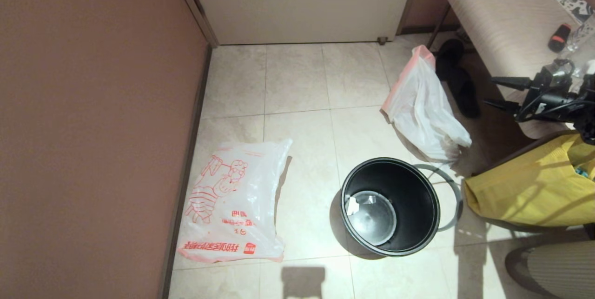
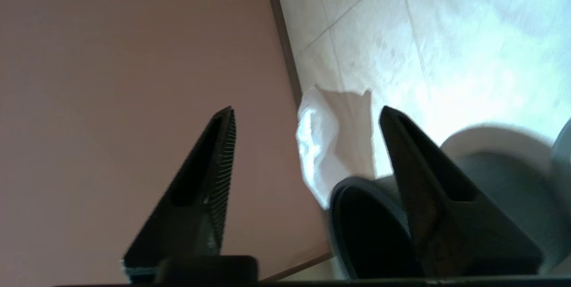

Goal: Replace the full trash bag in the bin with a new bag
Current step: Place the trash bag on the floor, then pick up a new trash bag

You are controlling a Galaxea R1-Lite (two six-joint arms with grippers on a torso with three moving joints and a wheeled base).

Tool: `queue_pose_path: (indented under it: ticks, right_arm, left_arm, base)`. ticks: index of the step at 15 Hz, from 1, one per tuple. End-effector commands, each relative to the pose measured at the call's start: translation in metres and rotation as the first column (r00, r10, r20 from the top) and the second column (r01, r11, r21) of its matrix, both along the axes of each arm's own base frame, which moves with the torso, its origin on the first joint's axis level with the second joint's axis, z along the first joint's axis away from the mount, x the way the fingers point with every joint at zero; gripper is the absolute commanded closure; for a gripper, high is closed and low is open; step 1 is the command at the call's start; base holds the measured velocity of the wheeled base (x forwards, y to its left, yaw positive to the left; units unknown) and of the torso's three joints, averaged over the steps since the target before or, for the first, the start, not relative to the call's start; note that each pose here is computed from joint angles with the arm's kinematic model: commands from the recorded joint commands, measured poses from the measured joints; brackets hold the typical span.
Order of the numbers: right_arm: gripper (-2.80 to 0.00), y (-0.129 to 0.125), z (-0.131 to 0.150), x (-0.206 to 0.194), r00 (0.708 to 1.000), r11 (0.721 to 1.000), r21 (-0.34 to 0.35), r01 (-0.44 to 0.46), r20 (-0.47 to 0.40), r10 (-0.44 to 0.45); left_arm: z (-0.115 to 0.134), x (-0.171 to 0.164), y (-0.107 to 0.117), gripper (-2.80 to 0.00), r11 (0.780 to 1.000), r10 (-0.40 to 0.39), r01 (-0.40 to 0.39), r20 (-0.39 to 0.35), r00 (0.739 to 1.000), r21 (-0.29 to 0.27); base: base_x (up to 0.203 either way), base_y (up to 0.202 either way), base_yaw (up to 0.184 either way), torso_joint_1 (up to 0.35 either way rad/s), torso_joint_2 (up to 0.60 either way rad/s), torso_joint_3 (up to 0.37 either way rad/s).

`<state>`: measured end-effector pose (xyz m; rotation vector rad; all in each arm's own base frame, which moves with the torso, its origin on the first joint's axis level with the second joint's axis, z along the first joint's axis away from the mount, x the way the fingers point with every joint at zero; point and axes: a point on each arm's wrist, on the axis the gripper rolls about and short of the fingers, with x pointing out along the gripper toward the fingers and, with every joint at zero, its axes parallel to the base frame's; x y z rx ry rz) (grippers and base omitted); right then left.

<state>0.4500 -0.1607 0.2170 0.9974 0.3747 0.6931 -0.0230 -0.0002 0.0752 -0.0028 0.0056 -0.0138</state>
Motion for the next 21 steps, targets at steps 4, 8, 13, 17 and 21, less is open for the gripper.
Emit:
queue_pose_path:
  ticks: [4,8,13,17,21]
  right_arm:
    - [-2.8,0.037,0.069,-0.094,0.989,0.999,0.053,0.0,-0.147,0.008]
    - [0.0,0.056,0.045,-0.074,0.965,0.997,0.054,-0.053,-0.254,0.065]
    - [0.0,0.16,0.012,-0.026,0.977,0.941,-0.338,0.019,-0.193,-0.089]
    - [0.0,0.178,0.044,-0.059,0.98,0.869,-0.491,0.059,-0.136,-0.143]
    - [0.0,0.182,0.05,-0.119,0.964,0.727,-0.684,0.065,-0.145,-0.222]
  left_arm:
    - [0.0,0.0,0.0,0.0,1.0,0.0,0.0,-0.001,1.0,0.0]
    - [0.0,0.0,0.0,0.0,1.0,0.0,0.0,-0.001,1.0,0.0]
    - [0.0,0.0,0.0,0.0,1.0,0.0,0.0,-0.001,1.0,0.0]
    - [0.0,0.0,0.0,0.0,1.0,0.0,0.0,-0.001,1.0,0.0]
    - [0.0,0.0,0.0,0.0,1.0,0.0,0.0,-0.001,1.0,0.0]
  base:
    - [0.0,0.0,0.0,0.0,0.0,0.0]
    - [0.0,0.0,0.0,0.0,0.0,0.0]
    - [0.0,0.0,0.0,0.0,0.0,0.0]
    - [0.0,0.0,0.0,0.0,0.0,0.0]
    - [0.0,0.0,0.0,0.0,0.0,0.0]
